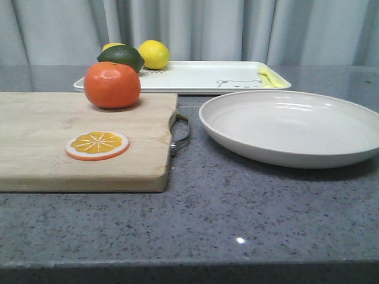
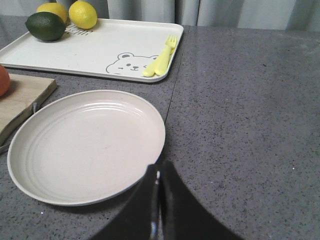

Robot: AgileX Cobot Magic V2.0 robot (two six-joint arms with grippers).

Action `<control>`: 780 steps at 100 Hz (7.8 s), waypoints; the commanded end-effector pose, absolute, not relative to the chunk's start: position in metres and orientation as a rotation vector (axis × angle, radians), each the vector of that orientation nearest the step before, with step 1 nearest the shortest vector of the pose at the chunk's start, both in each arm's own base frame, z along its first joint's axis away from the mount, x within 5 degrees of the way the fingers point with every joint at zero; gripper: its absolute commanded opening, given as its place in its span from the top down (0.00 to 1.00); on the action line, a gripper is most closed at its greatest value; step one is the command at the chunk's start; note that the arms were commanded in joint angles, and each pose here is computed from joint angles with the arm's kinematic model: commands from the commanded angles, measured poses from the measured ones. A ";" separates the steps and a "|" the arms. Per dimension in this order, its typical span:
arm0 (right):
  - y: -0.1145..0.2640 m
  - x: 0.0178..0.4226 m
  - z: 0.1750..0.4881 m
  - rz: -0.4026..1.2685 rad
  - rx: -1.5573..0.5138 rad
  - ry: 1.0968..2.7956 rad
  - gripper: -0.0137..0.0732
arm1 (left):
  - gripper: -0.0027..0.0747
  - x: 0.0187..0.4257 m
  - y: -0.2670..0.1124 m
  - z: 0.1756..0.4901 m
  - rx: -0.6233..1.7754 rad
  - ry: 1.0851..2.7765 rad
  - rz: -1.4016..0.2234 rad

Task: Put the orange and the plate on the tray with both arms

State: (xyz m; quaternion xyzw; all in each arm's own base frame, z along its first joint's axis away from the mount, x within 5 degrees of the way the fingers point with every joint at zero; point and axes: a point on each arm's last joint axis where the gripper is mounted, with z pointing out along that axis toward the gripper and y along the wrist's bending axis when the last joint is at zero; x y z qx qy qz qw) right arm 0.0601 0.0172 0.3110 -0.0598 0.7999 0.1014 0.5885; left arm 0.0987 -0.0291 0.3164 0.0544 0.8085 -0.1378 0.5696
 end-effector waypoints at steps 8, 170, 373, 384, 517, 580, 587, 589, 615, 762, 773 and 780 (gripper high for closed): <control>0.019 0.072 0.343 0.245 -0.136 1.843 0.92 | 0.99 0.120 -0.035 0.352 0.149 1.880 -0.336; 0.027 0.088 0.347 0.347 -0.095 1.890 0.20 | 0.13 0.240 -0.135 0.347 0.491 1.844 -0.416; 0.027 0.088 0.347 0.347 -0.095 1.890 0.20 | 0.63 0.299 -0.185 0.315 0.497 1.936 -0.454; 0.027 0.088 0.347 0.347 -0.095 1.890 0.20 | 0.63 0.291 -0.205 0.330 0.541 1.876 -0.500; 0.027 0.088 0.347 0.347 -0.095 1.890 0.20 | 0.18 0.266 -0.325 0.280 0.821 1.889 -0.636; 0.027 0.088 0.347 0.347 -0.095 1.890 0.20 | 0.18 0.264 -0.260 0.359 0.632 1.700 -0.607; 0.027 0.088 0.347 0.347 -0.095 1.890 0.20 | 0.18 0.263 -0.241 0.364 0.585 1.687 -0.579; 0.027 0.088 0.347 0.347 -0.095 1.890 0.20 | 0.18 0.263 -0.235 0.364 0.571 1.685 -0.569; 0.027 0.088 0.347 0.347 -0.095 1.891 0.20 | 0.18 0.244 -0.152 0.364 0.395 1.669 -0.435; 0.037 0.182 0.310 0.299 -0.022 2.058 0.20 | 0.18 0.125 -0.049 0.315 0.228 1.574 -0.325; 0.039 0.204 0.294 0.306 0.021 2.098 0.20 | 0.18 0.125 -0.049 0.315 0.228 1.574 -0.325; 0.041 0.215 0.285 0.314 0.049 2.125 0.20 | 0.18 0.125 -0.049 0.315 0.230 1.577 -0.326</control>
